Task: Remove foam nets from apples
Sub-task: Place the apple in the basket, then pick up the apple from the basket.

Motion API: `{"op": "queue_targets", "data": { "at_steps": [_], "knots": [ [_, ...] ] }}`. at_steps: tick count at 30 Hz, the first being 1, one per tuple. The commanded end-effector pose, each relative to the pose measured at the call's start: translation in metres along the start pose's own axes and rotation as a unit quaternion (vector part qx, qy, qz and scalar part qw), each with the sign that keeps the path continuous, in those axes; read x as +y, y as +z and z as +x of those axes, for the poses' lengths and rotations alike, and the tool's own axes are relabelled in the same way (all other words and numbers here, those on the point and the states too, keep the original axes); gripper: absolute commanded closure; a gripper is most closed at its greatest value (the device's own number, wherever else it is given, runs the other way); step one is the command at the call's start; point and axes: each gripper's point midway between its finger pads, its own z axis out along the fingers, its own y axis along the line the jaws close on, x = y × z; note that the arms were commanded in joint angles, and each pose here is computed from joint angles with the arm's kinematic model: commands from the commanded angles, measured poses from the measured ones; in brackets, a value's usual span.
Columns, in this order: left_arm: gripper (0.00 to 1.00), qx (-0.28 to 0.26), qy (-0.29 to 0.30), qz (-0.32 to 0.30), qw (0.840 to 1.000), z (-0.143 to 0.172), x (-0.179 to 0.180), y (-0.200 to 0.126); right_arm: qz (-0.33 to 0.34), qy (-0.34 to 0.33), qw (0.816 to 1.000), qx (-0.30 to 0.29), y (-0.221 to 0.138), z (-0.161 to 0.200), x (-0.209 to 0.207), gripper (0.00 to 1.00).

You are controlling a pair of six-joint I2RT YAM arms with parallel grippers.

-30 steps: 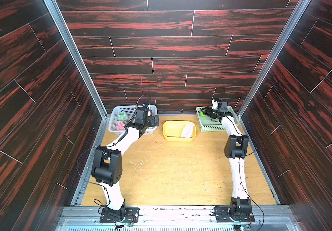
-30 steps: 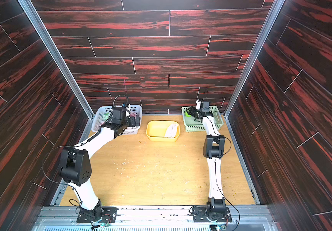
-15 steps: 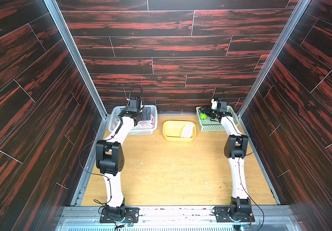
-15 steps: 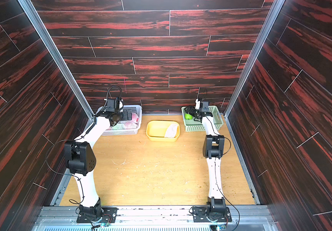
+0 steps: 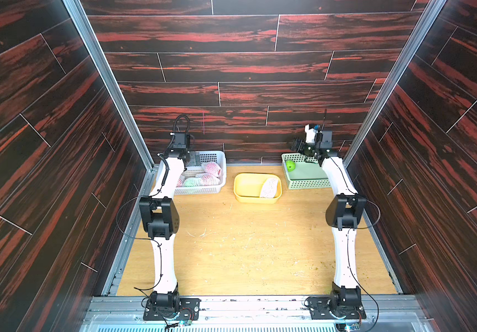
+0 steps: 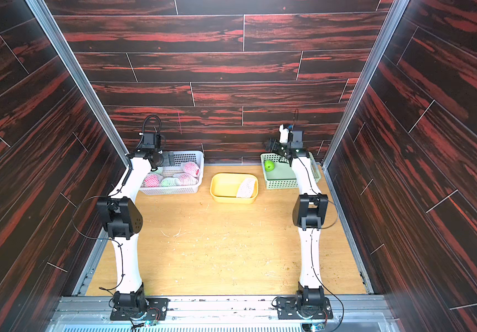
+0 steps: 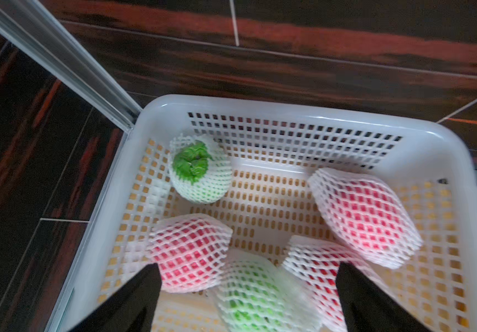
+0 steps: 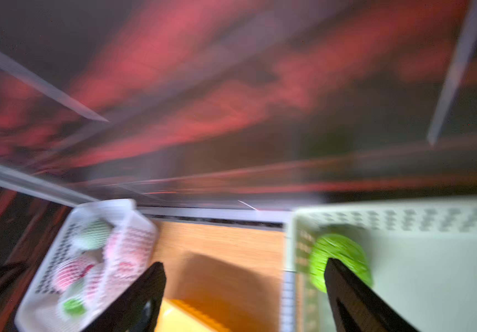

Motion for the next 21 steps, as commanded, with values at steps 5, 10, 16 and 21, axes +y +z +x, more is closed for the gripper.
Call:
{"op": "queue_targets", "data": {
  "at_steps": [5, 10, 16, 21],
  "knots": [
    [0.01, 0.032, -0.016, -0.026, 0.999, 0.002, 0.035, 0.019, -0.141, -0.087, 0.986, 0.014, -0.064, 0.009, 0.145, 0.10],
    [0.02, 0.039, -0.025, -0.021, 0.999, 0.004, 0.049, 0.038, -0.251, -0.066, 0.965, -0.025, -0.105, 0.054, 0.189, 0.10],
    [0.02, 0.040, -0.034, -0.016, 0.998, 0.005, 0.065, 0.055, -0.291, -0.070, 0.953, -0.037, -0.141, 0.112, 0.201, 0.10],
    [0.03, 0.042, -0.022, -0.016, 0.999, 0.008, 0.066, 0.067, -0.284, -0.065, 0.956, 0.001, -0.144, 0.152, 0.195, 0.10]
  ]
}}
